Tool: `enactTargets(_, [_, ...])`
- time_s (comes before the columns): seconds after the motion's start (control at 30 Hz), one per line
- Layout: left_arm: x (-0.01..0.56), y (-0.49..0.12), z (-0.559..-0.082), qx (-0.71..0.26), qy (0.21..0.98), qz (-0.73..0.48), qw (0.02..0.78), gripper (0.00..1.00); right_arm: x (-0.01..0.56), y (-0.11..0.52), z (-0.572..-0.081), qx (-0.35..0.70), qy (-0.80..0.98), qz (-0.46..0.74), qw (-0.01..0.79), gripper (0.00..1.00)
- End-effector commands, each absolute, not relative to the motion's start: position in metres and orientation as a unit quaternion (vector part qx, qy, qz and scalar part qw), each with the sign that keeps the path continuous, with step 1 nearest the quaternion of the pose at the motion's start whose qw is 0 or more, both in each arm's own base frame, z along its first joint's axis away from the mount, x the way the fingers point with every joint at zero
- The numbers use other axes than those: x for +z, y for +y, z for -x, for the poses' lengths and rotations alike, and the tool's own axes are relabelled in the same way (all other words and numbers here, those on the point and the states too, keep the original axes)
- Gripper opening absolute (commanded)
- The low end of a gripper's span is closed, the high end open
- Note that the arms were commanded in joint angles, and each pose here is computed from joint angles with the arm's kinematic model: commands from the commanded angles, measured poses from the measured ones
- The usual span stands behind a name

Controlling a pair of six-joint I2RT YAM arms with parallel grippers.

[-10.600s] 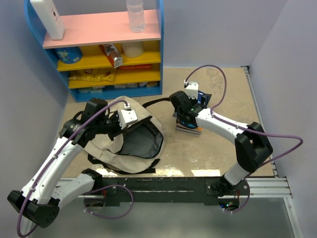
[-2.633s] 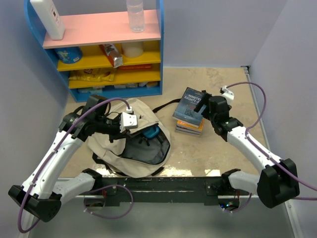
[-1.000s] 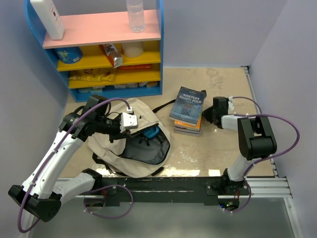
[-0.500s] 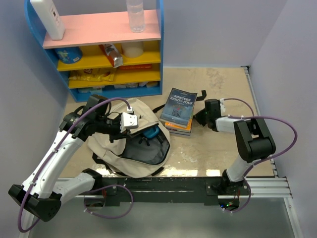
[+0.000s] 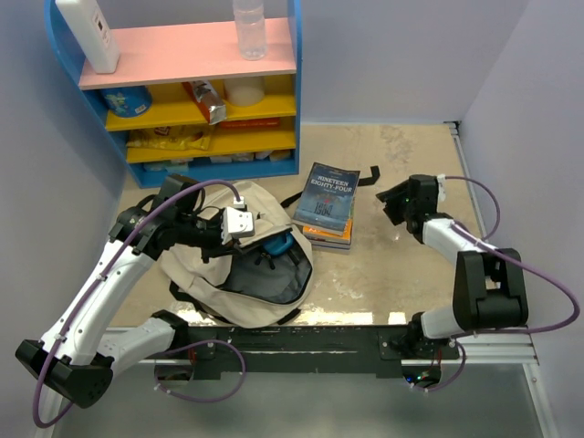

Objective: Pack the student bag
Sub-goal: Adjust the book at the center of the board, then pick up the book from the center of the board.

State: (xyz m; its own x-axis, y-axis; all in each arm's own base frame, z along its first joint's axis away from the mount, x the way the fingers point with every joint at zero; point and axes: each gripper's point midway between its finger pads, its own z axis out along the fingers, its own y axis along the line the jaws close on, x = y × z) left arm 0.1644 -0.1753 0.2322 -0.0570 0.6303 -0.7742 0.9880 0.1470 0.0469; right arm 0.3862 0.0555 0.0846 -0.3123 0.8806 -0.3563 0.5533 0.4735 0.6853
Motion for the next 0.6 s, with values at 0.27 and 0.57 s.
enactTargets(0.27, [0.245,-0.183,-0.164,-0.275,0.651,-0.608,0.361,0.00,0.171,0.106,-0.446,0.337,0.765,-0.315,0.449,0.58])
enactTargets(0.57, [0.248,-0.184,-0.165,-0.277,0.651,-0.608,0.361,0.00,0.131,0.130,-0.461,0.309,0.816,-0.270,0.407,0.57])
